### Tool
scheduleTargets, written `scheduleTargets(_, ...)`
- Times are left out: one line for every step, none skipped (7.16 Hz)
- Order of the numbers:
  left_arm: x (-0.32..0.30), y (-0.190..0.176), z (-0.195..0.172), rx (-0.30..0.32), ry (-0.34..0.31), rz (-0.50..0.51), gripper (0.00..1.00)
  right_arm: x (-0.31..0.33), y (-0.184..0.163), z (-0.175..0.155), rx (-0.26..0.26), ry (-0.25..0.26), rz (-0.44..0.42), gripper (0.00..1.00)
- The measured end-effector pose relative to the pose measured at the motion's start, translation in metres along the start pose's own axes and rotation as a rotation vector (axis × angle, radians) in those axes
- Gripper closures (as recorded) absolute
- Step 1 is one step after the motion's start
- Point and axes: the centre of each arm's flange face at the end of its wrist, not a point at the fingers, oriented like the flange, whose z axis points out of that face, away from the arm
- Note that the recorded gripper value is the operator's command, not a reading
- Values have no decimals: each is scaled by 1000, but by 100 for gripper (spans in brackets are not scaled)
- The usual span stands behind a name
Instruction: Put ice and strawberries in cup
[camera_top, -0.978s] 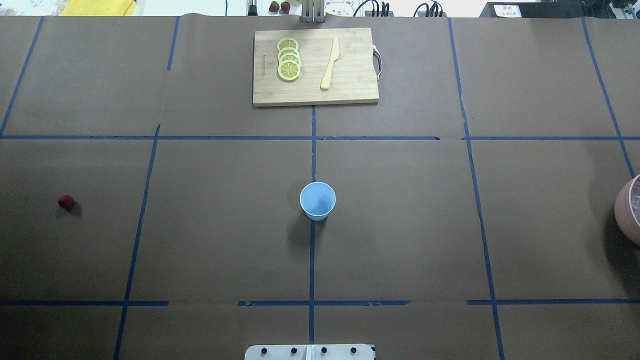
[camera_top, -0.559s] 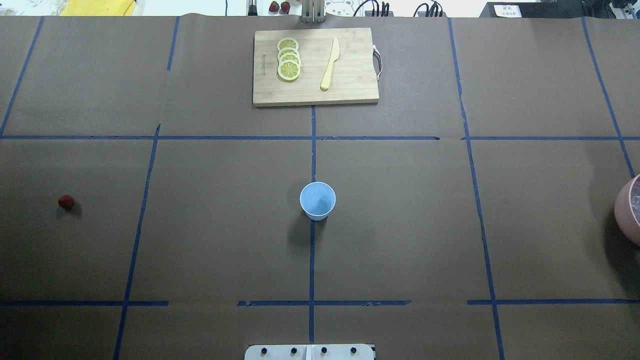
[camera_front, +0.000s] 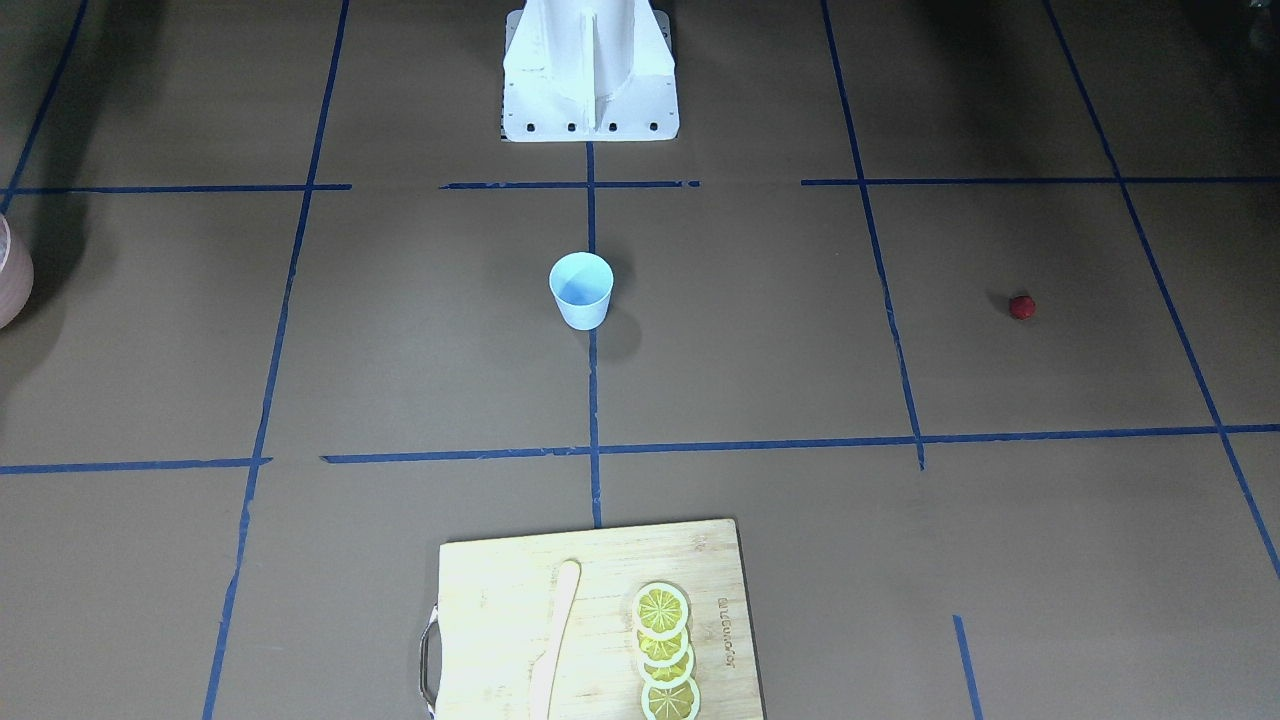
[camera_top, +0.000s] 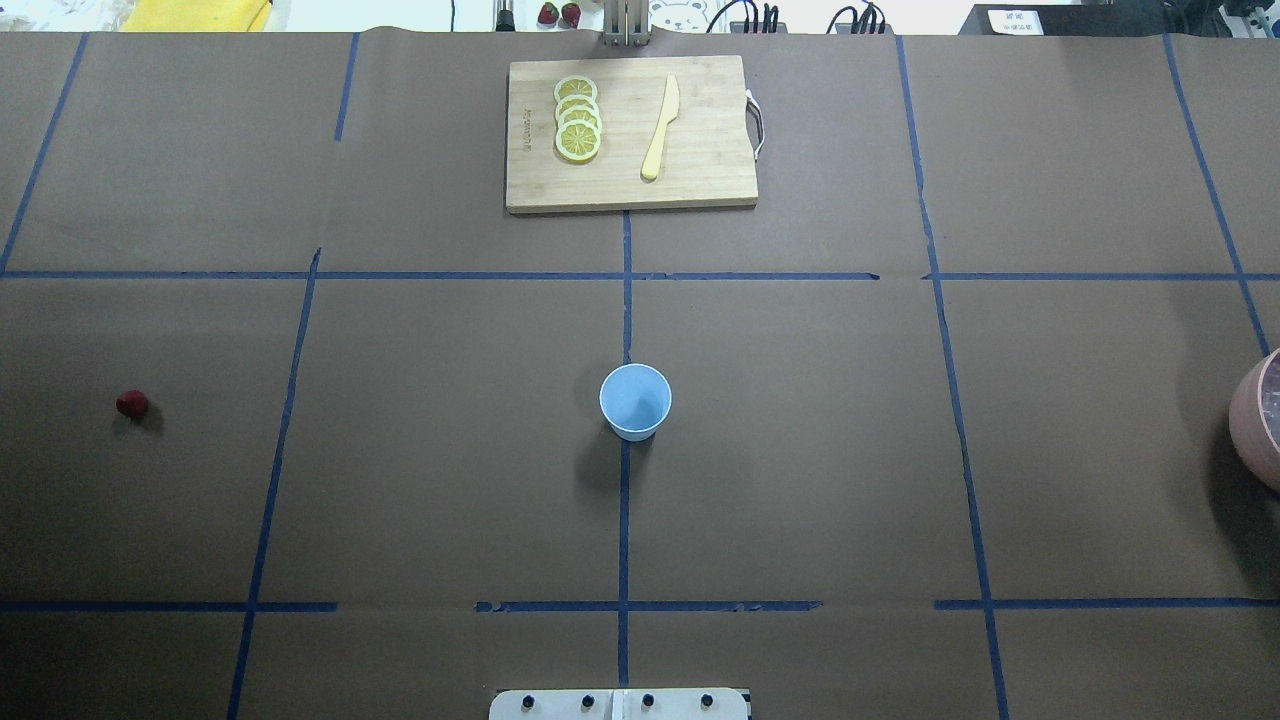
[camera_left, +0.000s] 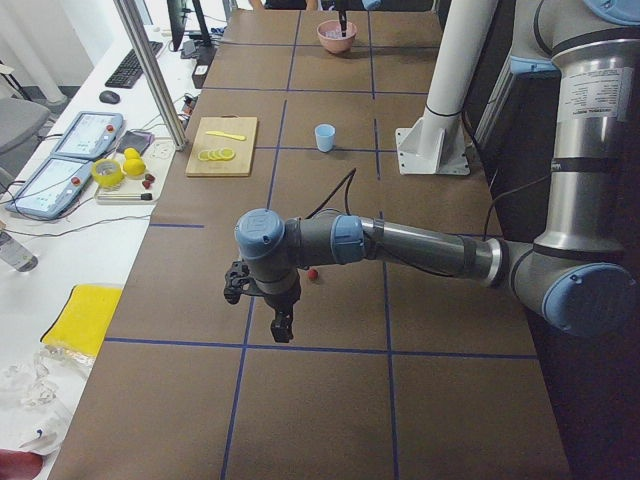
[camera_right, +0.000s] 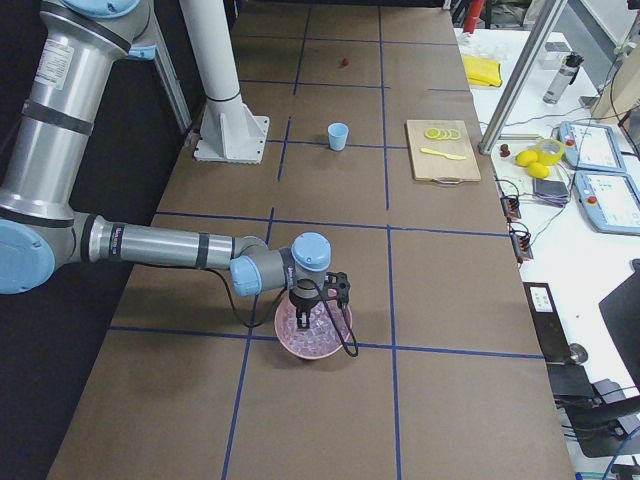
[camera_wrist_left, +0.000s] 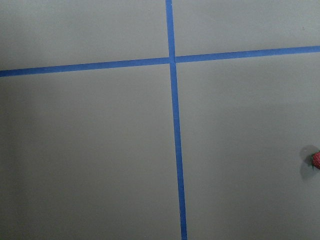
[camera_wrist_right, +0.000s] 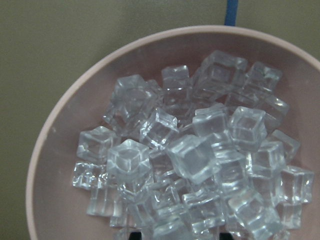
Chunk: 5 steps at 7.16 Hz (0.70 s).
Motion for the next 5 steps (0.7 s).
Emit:
scheduleTargets(0,0,0,0,0,-1,0,0,0,0,0,0,-1,64)
scheduleTargets(0,0,0,0,0,-1,0,-2,-1,-2,4,0,-4,73)
scheduleTargets(1,-1,-1,2,0,-2,0,-4,-1,-5,10,-2,-8,82)
scheduleTargets(2,-2,-2,3,-1,-1,0,-6,-1,-6,12,-3,-10,91)
scheduleTargets(3,-2,-3,6,4,0,0,-6,-1,-8,14,-4,-11,98)
